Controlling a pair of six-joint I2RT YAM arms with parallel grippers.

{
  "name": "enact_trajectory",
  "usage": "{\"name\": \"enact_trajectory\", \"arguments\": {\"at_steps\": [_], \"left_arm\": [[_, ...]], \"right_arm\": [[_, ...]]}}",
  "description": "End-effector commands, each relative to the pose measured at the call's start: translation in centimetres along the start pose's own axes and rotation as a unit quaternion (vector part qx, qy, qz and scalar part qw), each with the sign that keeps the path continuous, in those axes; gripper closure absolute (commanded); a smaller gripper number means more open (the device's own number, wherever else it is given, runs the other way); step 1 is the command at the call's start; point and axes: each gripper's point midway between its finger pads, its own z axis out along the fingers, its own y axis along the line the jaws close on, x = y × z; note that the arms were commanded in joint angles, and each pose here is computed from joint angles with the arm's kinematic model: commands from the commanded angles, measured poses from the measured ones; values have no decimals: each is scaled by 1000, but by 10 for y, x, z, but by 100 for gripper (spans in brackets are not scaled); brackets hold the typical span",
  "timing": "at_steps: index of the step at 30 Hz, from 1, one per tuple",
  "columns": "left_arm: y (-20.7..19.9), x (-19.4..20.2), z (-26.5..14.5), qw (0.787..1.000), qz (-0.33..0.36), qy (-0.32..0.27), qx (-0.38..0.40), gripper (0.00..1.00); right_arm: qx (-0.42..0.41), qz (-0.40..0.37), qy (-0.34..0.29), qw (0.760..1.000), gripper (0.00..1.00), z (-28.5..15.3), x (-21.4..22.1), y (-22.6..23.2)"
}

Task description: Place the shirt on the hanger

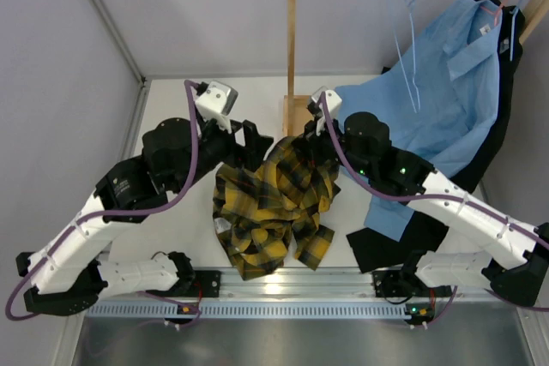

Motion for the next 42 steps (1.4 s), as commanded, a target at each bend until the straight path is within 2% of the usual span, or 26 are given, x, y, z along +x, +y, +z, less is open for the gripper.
{"name": "enact_trajectory", "arguments": {"at_steps": [1, 2, 3, 7, 9, 11, 12, 14, 18, 20, 24, 27, 30, 42], "left_arm": [[-16, 17, 27, 998, 42, 44, 20, 18], [-10, 25, 32, 998, 31, 53, -2, 23], [-7, 33, 33, 998, 26, 59, -12, 34], [-5, 76, 33, 995, -6, 94, -34, 42], [-14, 89, 28, 995, 8, 94, -44, 42], [-33, 90, 21, 995, 24, 77, -51, 37], [-23, 83, 19, 993, 34, 51, -98, 35], [-28, 86, 24, 991, 32, 49, -123, 31], [-1, 110, 32, 966, 71, 65, -239, 31], [4, 118, 40, 961, 56, 70, -262, 37], [16, 140, 58, 958, 24, 110, -263, 50], [2, 149, 70, 965, 14, 121, -231, 56], [3, 153, 76, 963, 18, 123, -239, 60], [37, 179, 89, 948, 3, 162, -274, 61]], "right_arm": [[61, 4, 57, 996, 100, -6, 5, -17], [67, 4, 66, 996, 100, -8, 6, -19], [72, 6, 62, 995, 100, -9, 2, -20], [98, -5, 62, 993, 100, -9, -1, -30], [108, -9, 71, 992, 100, -3, 1, -34], [125, -9, 84, 989, 100, 7, 6, -40], [131, -5, 84, 988, 100, 10, 4, -41], [153, 3, 92, 984, 100, 18, 10, -49], [177, 19, 86, 980, 100, 22, 7, -55], [178, 24, 80, 981, 100, 21, 4, -54], [181, 28, 73, 980, 100, 19, 0, -56], [184, 25, 74, 980, 100, 20, 0, -56], [193, 23, 78, 978, 100, 23, 4, -60], [178, 31, 75, 981, 100, 28, 8, -54]]}}
